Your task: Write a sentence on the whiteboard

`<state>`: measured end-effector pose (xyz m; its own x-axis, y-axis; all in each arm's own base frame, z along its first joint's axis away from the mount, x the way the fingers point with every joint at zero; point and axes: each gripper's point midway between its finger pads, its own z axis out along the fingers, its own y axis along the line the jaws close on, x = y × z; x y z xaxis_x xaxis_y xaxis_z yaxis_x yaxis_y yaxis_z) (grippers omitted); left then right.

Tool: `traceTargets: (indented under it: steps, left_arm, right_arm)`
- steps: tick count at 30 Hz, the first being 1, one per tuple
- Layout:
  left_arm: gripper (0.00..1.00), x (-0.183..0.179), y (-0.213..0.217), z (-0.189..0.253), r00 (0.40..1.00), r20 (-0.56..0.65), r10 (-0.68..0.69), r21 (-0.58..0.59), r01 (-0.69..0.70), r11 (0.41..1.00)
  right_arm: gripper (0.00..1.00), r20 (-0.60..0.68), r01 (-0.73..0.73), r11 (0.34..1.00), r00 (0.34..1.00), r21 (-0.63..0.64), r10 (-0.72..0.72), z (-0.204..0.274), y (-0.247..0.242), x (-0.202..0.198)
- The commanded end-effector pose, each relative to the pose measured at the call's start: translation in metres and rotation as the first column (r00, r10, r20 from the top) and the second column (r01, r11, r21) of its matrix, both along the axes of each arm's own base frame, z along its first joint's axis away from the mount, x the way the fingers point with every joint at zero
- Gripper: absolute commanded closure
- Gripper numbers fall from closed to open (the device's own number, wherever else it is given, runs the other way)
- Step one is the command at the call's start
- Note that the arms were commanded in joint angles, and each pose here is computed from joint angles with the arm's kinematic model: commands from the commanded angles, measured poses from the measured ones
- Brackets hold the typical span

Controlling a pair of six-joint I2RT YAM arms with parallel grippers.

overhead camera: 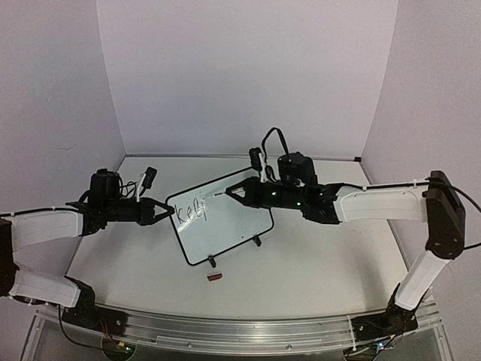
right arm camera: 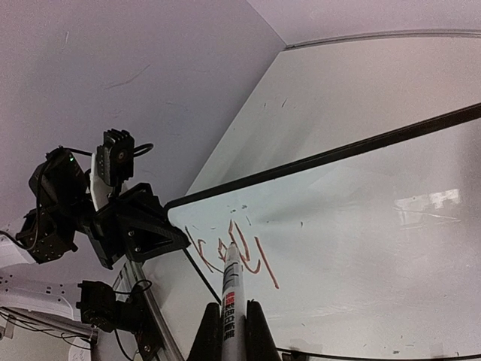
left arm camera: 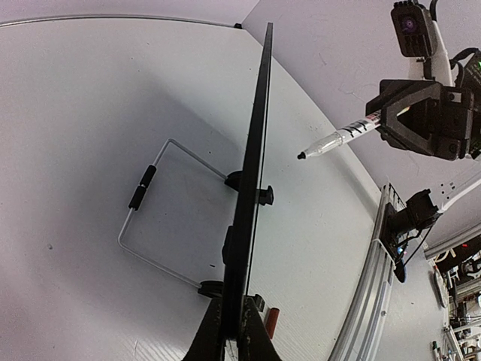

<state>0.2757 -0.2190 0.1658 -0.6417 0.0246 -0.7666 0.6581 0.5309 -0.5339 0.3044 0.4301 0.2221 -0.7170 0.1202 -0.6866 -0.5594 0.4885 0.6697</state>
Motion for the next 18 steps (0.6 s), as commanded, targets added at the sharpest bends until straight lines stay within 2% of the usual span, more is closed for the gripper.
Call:
traceTargets:
  steps: [1,18]
  left_arm:
    - [1.0,0.014,0.008,0.007,0.996,0.065,0.054,0.044,-0.056,0.997]
    - [1.0,0.014,0.009,0.005,0.997,0.062,0.055,0.05,-0.058,0.997]
  right_arm:
    - [1.0,0.05,0.004,0.999,0.999,0.039,-0.006,0.016,0.008,0.013]
    - [1.0,0.039,0.017,0.999,0.999,0.036,-0.018,0.005,0.017,0.025]
